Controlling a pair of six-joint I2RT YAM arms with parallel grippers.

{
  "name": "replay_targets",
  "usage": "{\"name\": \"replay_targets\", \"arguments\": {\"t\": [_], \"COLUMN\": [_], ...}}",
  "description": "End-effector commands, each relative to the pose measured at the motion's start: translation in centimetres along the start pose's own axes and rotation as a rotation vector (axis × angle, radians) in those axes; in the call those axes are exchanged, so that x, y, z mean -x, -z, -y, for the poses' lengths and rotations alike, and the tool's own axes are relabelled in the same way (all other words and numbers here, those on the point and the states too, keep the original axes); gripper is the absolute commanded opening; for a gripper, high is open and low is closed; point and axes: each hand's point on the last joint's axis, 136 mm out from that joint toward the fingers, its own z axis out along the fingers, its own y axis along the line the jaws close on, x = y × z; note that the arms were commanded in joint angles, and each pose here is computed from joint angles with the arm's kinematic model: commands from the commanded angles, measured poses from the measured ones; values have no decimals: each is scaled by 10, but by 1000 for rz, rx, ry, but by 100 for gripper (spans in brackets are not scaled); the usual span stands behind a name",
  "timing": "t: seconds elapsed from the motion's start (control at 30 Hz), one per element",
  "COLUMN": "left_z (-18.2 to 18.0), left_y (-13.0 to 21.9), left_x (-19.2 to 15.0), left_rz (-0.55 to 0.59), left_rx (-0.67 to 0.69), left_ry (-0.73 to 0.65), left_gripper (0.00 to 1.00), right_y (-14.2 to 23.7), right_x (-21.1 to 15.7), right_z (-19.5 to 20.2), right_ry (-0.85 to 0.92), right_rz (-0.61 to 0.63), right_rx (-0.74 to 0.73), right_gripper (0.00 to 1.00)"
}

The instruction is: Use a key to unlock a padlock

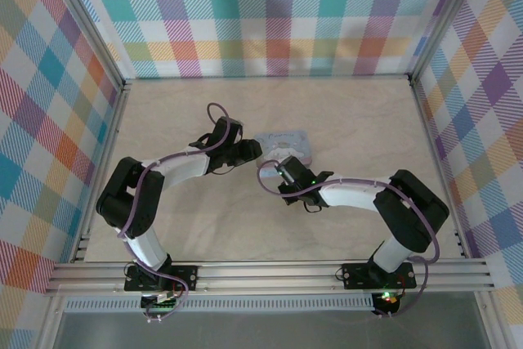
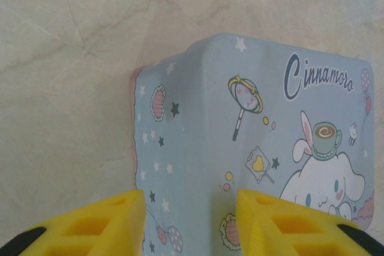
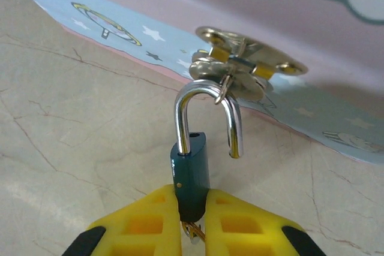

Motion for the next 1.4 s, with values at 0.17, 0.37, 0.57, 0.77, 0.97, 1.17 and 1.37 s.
{"name": "replay_targets", "arguments": {"t": [0.17, 0.37, 0.57, 0.77, 0.97, 1.17, 1.37], "left_z": [0, 2, 2, 2, 2, 1, 0], "left_y": [-1, -1, -1, -1, -1, -2, -1], "left_x": [7, 7, 7, 7, 8, 8, 8], "left_rz": [13, 7, 7, 5, 8, 13, 14], "left_rx": [-14, -19, -19, -21, -19, -16, -15], "left_ry": [17, 17, 19, 22, 21, 21, 18], "left_gripper": [44, 44, 44, 44, 44, 44, 44], "right_y": [5, 3, -1, -3, 6, 14, 19], "right_x": [-5, -5, -7, -13, -12, -6, 1], "right_z": [0, 1, 3, 4, 4, 2, 0], "right_ry": [29, 17, 12, 17, 34, 97, 138], "right_rz": [-28, -31, -37, -50, -31, -1, 24], "right_rx": [18, 10, -6, -8, 5, 21, 41], "right_gripper": [27, 32, 33, 23, 5, 0, 0]}}
